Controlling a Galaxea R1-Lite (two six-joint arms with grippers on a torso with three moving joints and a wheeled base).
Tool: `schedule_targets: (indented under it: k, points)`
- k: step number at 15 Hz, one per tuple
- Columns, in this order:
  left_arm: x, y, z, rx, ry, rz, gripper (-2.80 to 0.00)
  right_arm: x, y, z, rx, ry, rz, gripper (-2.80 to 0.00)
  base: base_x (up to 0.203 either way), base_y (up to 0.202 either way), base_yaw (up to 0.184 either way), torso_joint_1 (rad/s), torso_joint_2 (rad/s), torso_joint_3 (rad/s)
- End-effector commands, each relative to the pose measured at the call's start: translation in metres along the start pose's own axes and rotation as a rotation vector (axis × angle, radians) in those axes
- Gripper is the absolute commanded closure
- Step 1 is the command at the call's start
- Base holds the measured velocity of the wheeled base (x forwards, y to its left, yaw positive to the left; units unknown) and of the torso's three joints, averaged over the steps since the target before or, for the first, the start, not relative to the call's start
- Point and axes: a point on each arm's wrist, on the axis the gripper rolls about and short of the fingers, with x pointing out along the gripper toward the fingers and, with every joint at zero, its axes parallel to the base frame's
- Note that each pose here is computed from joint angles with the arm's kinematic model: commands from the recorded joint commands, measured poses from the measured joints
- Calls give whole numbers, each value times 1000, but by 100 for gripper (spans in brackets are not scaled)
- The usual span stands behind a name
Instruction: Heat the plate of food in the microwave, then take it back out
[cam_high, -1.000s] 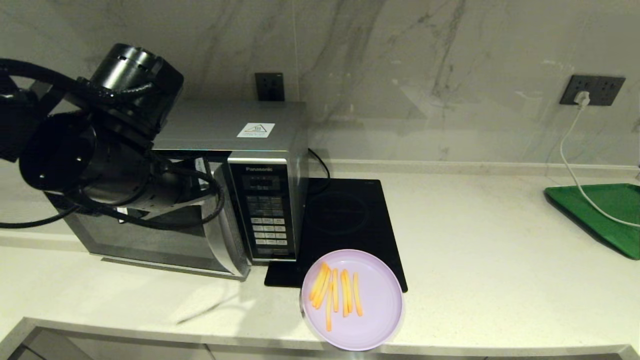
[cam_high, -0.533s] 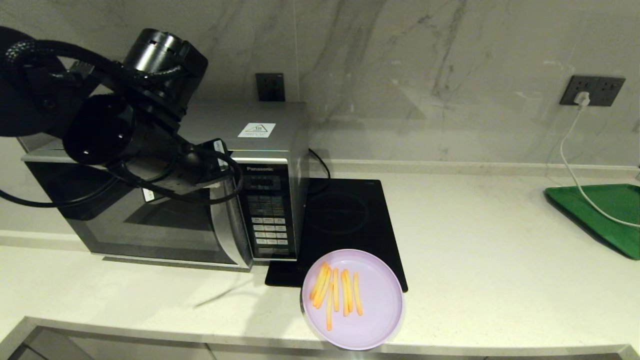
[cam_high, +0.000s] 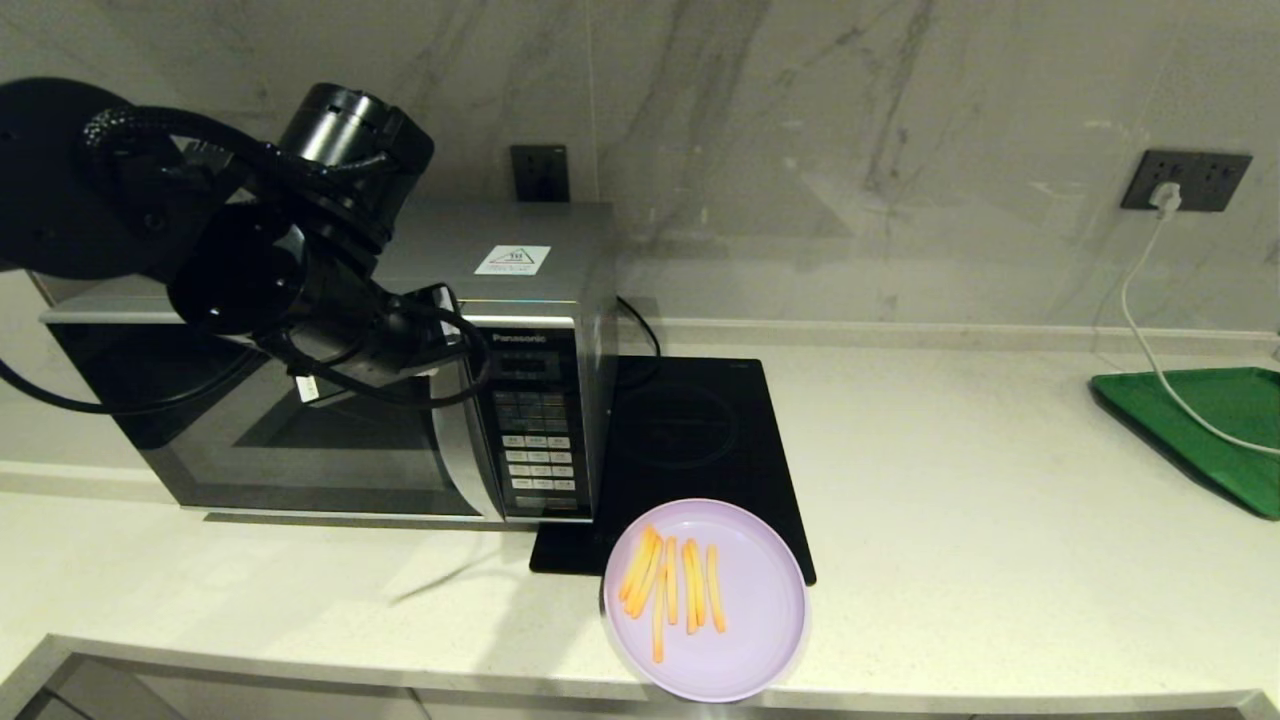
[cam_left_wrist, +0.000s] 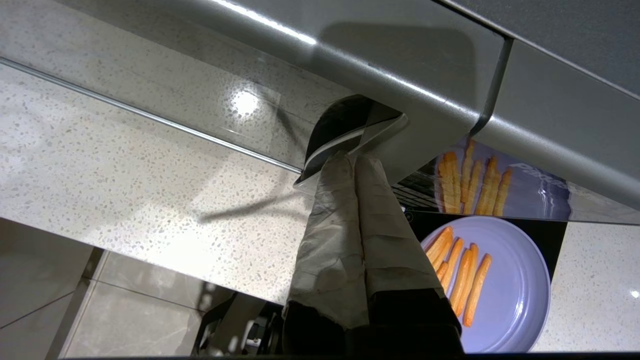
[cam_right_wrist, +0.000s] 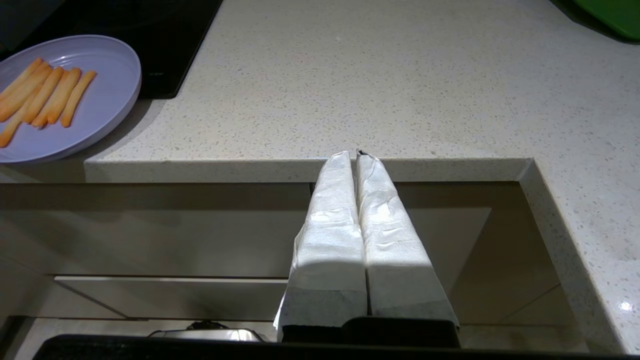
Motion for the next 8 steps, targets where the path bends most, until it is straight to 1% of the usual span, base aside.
schedule_targets:
  k: [1, 3, 6, 8]
  points:
    - [-2, 3, 2, -7, -7, 13, 0, 0, 0, 0, 0, 2, 0, 0, 0, 0, 0, 0, 0, 0]
    - [-10, 8, 1, -11, -9, 8, 0, 0, 0, 0, 0, 2, 0, 0, 0, 0, 0, 0, 0, 0]
    - [-43, 26, -12, 9, -8, -24, 0, 0, 0, 0, 0, 2, 0, 0, 0, 0, 0, 0, 0, 0]
    - [-81, 47, -13, 16, -58, -77, 0, 0, 0, 0, 0, 2, 0, 0, 0, 0, 0, 0, 0, 0]
